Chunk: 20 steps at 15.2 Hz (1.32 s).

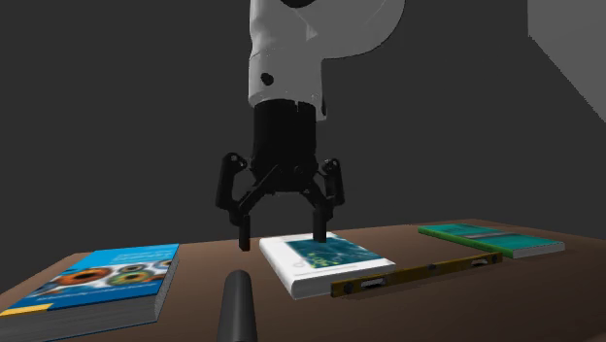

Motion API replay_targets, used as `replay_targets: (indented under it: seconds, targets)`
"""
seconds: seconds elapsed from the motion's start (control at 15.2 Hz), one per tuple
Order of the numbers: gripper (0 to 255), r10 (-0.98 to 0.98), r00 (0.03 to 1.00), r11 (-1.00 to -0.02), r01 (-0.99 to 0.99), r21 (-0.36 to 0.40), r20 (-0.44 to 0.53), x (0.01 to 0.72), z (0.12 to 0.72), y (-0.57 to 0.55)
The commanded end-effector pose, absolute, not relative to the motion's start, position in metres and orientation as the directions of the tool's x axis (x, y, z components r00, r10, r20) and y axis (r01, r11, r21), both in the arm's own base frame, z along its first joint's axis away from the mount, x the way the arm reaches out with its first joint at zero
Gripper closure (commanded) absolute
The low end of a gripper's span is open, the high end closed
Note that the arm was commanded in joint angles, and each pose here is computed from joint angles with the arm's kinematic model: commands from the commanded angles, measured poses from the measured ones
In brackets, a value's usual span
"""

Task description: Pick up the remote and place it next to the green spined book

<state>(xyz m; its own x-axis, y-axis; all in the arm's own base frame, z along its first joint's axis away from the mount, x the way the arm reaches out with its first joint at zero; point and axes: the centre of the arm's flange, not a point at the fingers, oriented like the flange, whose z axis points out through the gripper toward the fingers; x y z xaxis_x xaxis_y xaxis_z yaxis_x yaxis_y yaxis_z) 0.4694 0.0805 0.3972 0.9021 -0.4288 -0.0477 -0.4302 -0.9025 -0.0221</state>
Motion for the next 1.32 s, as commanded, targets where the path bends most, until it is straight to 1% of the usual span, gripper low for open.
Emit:
replay_targets:
  seconds: [0.0, 0.33, 0.86, 1.25]
  targets:
    - [0, -0.466, 0.884, -0.884, -0.467, -0.033, -0.038, 0.491, 0.380, 0.081]
    - [0, -0.542, 0.840, -0.839, -0.542, -0.056, -0.020, 0.537, 0.350, 0.086]
    - [0, -0.542, 0.840, -0.839, -0.542, -0.056, -0.020, 0.537, 0.310, 0.088]
    - [0, -0.542, 0.840, -0.839, -0.542, -0.056, -0.020, 0.537, 0.310, 0.088]
